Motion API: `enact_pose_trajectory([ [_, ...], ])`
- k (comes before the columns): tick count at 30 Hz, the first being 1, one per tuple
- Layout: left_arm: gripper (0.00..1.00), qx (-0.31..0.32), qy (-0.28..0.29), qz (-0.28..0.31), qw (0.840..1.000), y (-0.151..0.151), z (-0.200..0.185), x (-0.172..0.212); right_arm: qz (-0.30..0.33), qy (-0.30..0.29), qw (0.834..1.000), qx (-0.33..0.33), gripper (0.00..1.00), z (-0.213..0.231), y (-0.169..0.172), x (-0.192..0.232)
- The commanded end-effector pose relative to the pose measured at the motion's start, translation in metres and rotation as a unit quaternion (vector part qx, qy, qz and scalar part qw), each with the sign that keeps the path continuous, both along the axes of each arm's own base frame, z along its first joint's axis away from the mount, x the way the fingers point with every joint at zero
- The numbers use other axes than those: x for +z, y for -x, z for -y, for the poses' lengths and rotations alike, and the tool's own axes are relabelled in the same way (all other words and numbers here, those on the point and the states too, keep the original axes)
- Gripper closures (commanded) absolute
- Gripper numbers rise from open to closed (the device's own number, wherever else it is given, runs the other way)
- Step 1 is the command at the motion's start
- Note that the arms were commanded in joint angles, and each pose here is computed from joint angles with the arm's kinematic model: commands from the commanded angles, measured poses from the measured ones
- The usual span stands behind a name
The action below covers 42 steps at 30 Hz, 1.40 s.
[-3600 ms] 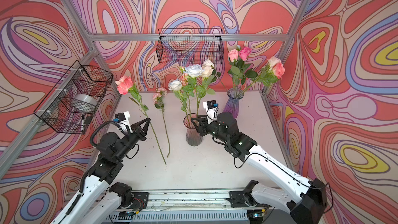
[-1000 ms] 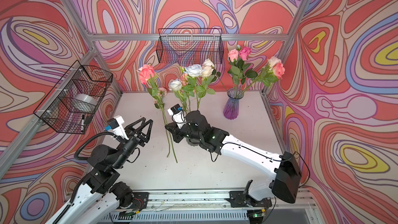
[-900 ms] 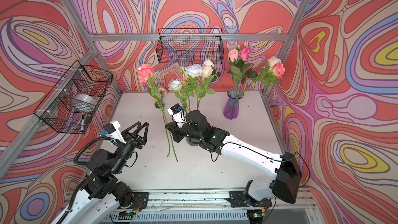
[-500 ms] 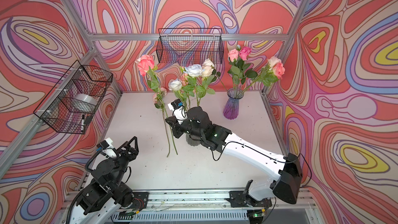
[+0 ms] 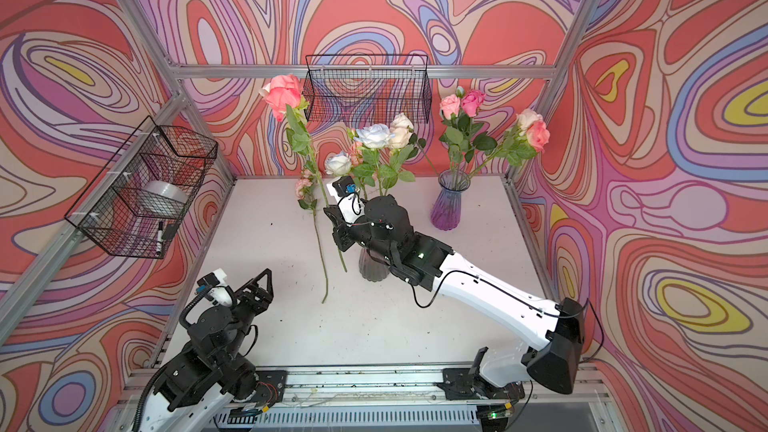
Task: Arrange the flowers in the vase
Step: 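Open the left gripper and draw it back while the right lifts the rose, then lower the pink rose stem into the pink-grey vase with the right gripper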
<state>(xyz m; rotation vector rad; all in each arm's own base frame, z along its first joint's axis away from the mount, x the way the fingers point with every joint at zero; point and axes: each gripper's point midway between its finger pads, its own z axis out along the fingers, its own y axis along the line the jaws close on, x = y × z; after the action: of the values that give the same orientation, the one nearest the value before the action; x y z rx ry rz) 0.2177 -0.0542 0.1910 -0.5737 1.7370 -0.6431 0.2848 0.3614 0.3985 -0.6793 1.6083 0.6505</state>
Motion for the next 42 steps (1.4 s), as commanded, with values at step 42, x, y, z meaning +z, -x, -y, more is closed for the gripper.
enact_pose_trajectory([
  [42, 0.34, -0.104, 0.042, -0.032, 0.993, -0.022, 0.058, -0.018, -0.046, -0.045, 0.988, -0.144, 0.98, 0.09, -0.057, -0.047],
])
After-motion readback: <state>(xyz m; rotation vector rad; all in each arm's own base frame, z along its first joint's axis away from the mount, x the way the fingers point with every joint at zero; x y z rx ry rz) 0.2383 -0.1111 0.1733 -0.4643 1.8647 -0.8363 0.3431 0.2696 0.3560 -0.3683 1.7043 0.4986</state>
